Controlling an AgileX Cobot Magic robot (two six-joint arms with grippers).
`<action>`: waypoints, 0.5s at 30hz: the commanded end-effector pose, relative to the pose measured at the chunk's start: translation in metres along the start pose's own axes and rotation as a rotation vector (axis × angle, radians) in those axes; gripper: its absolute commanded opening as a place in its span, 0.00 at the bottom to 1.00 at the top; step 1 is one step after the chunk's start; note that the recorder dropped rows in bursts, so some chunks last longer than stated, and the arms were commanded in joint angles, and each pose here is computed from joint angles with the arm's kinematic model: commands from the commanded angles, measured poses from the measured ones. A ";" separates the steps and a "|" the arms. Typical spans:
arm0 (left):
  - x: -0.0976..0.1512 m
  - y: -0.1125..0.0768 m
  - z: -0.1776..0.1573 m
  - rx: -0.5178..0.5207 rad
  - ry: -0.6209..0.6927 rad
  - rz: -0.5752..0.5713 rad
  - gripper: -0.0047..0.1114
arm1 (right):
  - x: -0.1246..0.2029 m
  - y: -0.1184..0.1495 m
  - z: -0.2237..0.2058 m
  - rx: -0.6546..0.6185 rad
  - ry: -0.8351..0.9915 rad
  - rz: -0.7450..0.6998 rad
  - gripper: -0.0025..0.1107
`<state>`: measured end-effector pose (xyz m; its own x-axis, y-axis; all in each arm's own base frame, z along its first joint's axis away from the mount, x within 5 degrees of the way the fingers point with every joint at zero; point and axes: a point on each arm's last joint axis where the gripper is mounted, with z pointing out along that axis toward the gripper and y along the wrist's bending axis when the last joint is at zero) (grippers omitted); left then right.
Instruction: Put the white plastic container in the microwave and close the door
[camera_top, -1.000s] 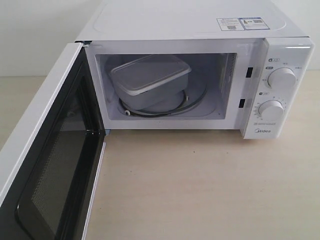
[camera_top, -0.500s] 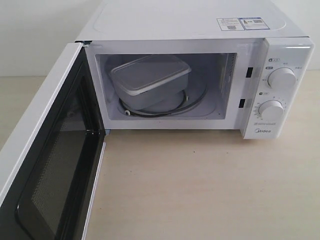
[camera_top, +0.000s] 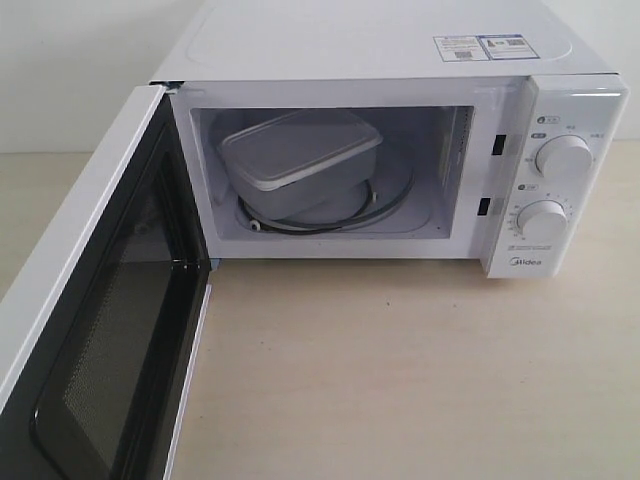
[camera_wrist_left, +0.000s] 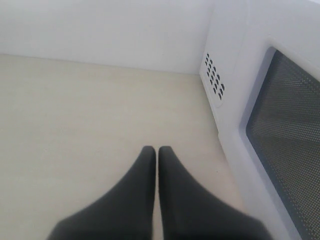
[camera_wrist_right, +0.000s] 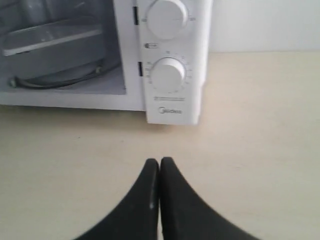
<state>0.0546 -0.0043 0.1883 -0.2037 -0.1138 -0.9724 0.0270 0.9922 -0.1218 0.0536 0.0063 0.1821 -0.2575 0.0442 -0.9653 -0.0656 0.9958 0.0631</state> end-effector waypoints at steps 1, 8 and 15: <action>0.001 0.000 0.000 -0.001 0.000 -0.006 0.08 | 0.000 -0.007 -0.001 0.124 -0.005 0.016 0.02; 0.001 0.000 0.000 -0.001 0.000 -0.006 0.08 | 0.000 -0.008 -0.001 0.151 -0.007 0.054 0.02; 0.001 0.000 0.000 -0.001 0.000 -0.006 0.08 | 0.000 -0.008 -0.001 0.151 -0.007 0.054 0.02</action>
<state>0.0546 -0.0043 0.1883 -0.2037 -0.1138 -0.9724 0.0270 0.9922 -0.1218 0.0537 -0.0018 0.1811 -0.2565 0.1016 -0.9612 0.0911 0.9926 0.0806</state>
